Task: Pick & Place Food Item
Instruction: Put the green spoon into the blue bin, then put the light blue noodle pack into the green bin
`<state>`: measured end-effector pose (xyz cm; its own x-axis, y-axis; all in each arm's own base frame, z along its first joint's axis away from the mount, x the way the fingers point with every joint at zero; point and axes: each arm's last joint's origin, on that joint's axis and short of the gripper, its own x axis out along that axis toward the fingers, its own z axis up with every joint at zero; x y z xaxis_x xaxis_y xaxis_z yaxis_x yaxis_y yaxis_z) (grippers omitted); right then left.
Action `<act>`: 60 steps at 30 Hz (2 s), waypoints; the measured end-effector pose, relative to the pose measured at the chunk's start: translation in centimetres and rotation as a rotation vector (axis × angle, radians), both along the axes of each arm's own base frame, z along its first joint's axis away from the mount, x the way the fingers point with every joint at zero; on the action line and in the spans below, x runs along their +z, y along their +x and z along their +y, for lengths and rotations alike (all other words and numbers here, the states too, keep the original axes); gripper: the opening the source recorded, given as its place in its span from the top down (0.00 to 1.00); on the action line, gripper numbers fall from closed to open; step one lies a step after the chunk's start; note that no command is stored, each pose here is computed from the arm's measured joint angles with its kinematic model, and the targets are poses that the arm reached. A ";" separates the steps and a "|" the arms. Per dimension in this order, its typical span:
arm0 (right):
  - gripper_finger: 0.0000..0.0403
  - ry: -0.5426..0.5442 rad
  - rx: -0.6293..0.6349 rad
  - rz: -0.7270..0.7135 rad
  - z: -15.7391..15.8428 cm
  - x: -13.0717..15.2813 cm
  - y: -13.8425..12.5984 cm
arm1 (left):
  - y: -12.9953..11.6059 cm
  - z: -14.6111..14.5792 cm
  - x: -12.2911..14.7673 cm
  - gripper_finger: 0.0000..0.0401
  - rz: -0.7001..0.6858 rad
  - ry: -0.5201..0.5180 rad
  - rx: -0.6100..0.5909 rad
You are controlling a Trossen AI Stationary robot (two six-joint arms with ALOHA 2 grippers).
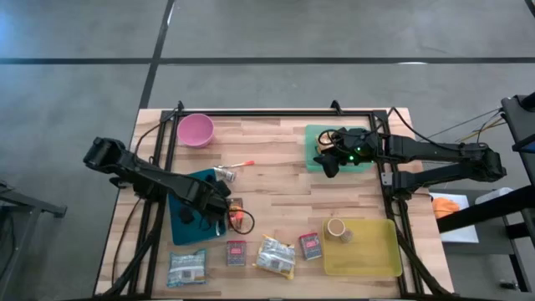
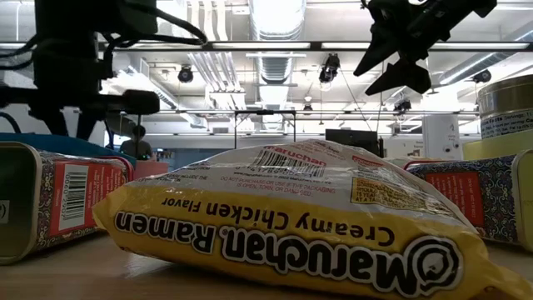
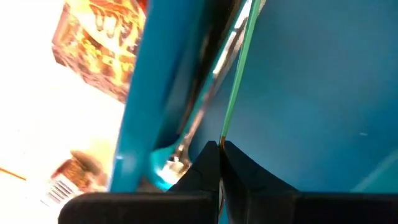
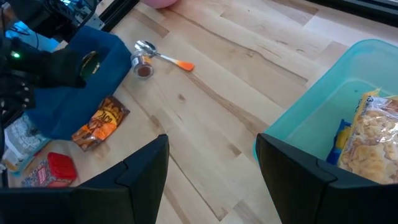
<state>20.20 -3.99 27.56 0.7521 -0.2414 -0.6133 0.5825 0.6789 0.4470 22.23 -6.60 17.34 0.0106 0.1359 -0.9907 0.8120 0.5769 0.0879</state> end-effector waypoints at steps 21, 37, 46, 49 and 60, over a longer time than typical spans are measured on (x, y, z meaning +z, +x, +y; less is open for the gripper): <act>0.41 0.005 0.030 -0.005 0.5 0.0 0.1 | -1.4 0.5 -2.4 0.94 0.030 0.034 -0.037; 0.41 0.011 0.024 -0.010 0.5 0.1 0.1 | -0.8 0.5 -2.4 0.76 -0.046 0.014 0.098; 0.41 0.010 0.026 -0.009 0.6 0.0 0.2 | -1.3 0.9 -2.3 0.76 -0.018 0.033 0.331; 0.41 0.010 0.026 -0.009 0.6 0.0 0.2 | -1.3 1.0 -2.3 0.76 -0.017 0.031 0.373; 0.41 0.009 0.026 -0.015 0.6 0.1 0.2 | -0.4 0.7 -1.3 0.76 -0.049 -0.003 0.361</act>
